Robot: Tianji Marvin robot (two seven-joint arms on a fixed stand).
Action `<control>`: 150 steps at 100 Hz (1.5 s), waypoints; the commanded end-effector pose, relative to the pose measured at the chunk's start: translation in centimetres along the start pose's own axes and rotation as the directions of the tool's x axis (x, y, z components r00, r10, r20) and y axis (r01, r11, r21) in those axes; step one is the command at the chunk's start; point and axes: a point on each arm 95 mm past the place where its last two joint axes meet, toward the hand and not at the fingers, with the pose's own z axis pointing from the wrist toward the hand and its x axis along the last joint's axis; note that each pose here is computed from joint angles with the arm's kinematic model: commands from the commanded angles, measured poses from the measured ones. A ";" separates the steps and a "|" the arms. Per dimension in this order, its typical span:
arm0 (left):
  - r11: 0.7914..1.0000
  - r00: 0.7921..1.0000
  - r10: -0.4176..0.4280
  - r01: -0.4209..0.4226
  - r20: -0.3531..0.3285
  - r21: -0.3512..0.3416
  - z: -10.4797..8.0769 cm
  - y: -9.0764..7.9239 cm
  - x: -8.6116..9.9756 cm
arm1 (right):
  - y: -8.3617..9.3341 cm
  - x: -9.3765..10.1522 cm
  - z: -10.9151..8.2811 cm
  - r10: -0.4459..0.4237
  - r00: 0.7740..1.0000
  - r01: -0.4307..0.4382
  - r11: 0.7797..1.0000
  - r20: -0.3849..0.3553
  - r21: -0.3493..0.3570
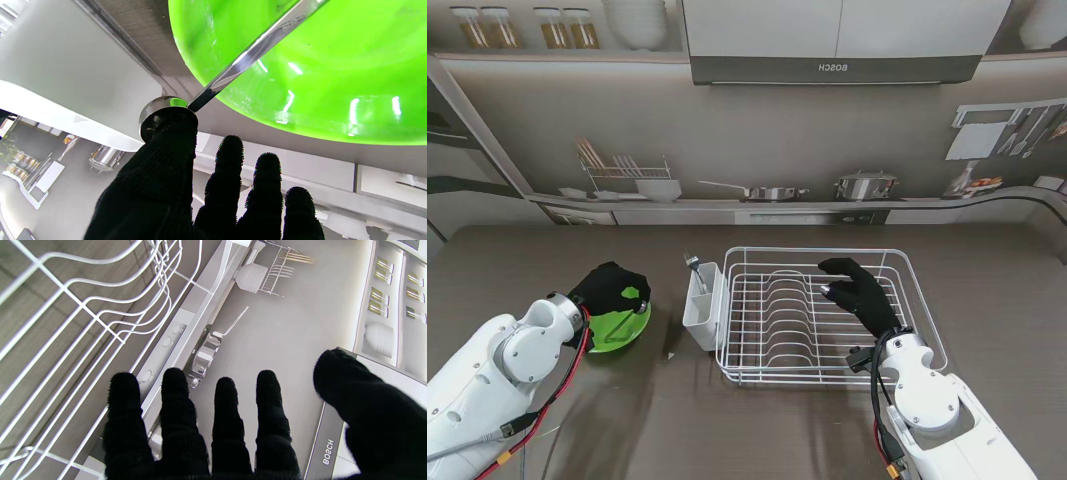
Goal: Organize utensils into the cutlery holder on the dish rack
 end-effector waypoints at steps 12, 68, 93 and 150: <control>1.000 1.000 0.007 -0.007 -0.014 0.003 -0.5 -1.1 0.4 | -0.5 0.2 -0.1 0.009 1.000 -0.009 1.000 -0.002 0.017; 0.993 0.998 -0.035 0.040 -0.053 0.111 -1.7 -3.7 2.1 | -0.5 0.1 -0.1 0.011 1.000 -0.011 1.000 0.000 0.018; 0.982 0.990 -0.074 0.094 -0.121 0.164 -1.1 -5.4 4.3 | -0.5 0.2 -0.1 0.009 1.000 -0.009 1.000 -0.002 0.018; 0.961 0.943 -0.168 0.221 -0.286 0.164 4.1 -7.1 9.3 | -0.3 0.1 0.0 0.009 1.000 -0.009 1.000 -0.001 0.010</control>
